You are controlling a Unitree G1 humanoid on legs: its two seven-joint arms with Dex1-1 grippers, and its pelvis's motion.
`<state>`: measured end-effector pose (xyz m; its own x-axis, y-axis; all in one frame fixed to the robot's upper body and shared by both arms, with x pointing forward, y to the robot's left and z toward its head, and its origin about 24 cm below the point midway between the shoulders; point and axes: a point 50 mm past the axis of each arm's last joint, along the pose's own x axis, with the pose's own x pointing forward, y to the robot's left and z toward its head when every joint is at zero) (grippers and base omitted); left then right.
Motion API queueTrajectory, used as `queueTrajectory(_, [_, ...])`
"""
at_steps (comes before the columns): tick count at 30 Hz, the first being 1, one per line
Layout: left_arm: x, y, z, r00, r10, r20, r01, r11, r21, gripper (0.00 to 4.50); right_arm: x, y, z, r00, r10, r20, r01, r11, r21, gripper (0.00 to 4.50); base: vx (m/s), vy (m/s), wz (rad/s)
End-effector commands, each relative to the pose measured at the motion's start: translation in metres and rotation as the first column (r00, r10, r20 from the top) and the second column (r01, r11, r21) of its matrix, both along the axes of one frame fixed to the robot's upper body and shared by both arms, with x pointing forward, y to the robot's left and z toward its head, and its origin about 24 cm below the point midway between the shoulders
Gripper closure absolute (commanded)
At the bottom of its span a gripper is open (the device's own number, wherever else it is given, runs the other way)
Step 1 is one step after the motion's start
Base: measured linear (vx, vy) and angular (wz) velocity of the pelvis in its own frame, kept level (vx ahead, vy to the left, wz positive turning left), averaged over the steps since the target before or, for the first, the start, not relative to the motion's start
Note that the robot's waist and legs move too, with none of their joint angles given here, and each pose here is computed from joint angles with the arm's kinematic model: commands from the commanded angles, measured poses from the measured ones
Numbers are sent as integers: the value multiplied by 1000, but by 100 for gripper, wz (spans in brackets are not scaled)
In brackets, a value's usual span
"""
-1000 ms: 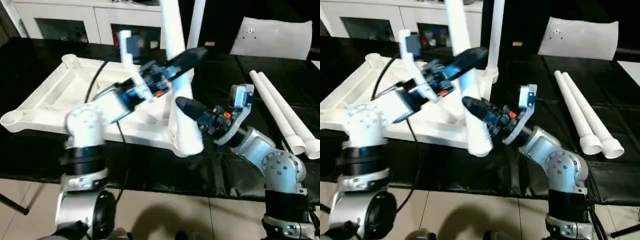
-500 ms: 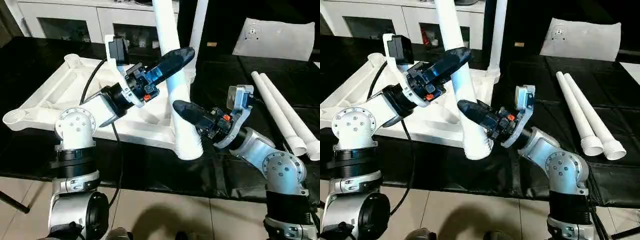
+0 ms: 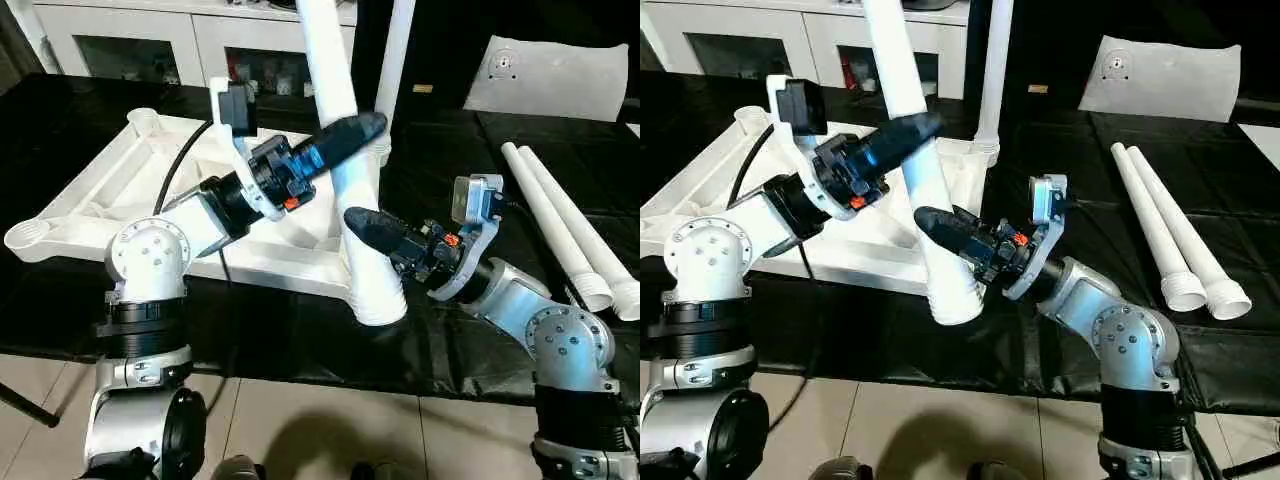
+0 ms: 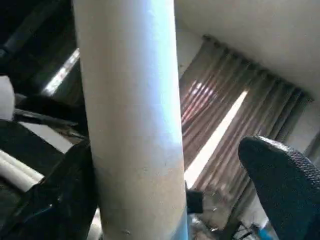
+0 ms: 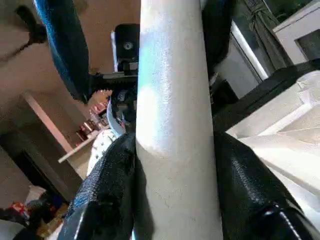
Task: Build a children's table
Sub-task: Pick table leg
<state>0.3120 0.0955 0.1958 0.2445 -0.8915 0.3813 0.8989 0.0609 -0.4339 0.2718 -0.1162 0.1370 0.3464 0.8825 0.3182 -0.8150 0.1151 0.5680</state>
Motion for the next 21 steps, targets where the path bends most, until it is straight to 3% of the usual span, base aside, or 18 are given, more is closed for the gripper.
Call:
queueTrajectory(1, [-3,-3,-3,997,-7,76,1,997,75,36,-1,0,-2,1000,-6,10,6,1000,-19,265,0,0,0])
queueTrajectory(7, [-5,1,-10,994,-27,106,12,990,140,36,-2,0,-3,1000,2,12,-1,1000,-30,265,0,0,0])
queueTrajectory(21, [-1,5,-13,991,-25,132,5,989,149,36,-2,1,-3,1000,11,22,-10,999,-35,265,0,0,0])
